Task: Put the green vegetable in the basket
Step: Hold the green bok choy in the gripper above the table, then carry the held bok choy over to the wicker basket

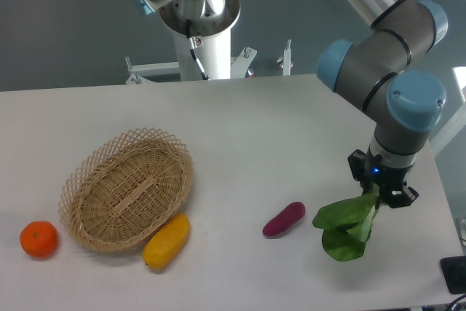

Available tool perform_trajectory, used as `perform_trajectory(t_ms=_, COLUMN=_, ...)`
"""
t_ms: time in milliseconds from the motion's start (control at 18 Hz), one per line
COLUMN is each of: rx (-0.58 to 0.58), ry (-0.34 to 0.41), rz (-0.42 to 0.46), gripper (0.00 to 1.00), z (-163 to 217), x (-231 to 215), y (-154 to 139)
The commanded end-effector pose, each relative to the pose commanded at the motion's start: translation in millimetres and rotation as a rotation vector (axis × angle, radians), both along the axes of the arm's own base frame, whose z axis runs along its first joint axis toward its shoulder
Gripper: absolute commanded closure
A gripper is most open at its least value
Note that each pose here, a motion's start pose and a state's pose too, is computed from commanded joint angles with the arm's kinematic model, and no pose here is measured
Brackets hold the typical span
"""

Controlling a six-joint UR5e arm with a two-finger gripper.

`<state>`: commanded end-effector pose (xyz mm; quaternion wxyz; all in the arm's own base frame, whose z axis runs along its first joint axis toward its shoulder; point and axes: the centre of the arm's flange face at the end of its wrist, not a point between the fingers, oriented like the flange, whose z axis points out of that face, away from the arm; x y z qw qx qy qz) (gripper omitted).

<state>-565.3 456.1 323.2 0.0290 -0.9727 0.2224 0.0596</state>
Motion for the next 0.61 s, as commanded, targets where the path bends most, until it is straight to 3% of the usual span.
perform_trajectory(t_ms=611, rx=0.007, ry=-0.033, rz=-0.002, gripper=0.64, z=0, x=73, y=43)
